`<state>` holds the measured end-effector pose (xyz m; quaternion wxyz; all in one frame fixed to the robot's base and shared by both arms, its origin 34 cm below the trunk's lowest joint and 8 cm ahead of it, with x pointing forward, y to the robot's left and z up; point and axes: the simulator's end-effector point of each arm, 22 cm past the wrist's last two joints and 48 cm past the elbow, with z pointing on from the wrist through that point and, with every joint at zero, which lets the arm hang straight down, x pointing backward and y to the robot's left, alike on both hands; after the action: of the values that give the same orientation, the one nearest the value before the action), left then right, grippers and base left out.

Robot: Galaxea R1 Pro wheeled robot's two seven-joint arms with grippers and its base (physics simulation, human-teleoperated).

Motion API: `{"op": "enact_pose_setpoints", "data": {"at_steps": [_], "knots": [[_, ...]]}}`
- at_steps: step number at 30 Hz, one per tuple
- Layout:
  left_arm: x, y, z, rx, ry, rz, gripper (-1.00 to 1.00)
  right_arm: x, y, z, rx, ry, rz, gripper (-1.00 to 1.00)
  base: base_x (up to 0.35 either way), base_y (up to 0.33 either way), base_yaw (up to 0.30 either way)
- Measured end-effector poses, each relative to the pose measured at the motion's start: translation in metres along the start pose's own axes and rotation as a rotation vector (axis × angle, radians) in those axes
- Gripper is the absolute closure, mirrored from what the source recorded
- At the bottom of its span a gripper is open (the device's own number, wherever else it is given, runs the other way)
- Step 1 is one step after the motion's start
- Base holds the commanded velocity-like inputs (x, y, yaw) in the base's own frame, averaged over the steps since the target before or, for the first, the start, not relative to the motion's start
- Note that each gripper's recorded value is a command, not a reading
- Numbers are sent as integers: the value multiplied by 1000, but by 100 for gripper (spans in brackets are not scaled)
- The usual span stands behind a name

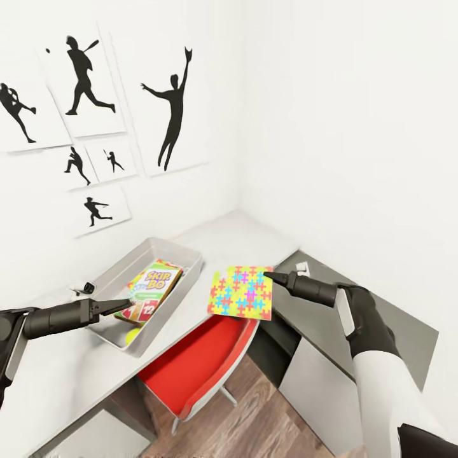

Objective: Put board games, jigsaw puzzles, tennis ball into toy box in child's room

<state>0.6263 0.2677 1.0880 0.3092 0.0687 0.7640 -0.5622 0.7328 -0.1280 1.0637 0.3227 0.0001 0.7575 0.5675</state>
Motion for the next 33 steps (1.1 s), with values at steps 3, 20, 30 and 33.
{"op": "enact_pose_setpoints", "data": {"at_steps": [3,20,30,33], "knots": [[1,2,0,-2,2,-3,-100,1,-2,0,1,1,4,100,0,0,238],[3,11,0,-10,-2,-20,-100,6,-12,3,6,5,19,100,0,0,238],[4,17,-1,-15,-7,-31,-100,9,-18,4,8,9,29,100,0,0,237],[4,19,-1,-16,-6,-34,-100,10,-20,4,9,10,32,100,0,0,237]]}}
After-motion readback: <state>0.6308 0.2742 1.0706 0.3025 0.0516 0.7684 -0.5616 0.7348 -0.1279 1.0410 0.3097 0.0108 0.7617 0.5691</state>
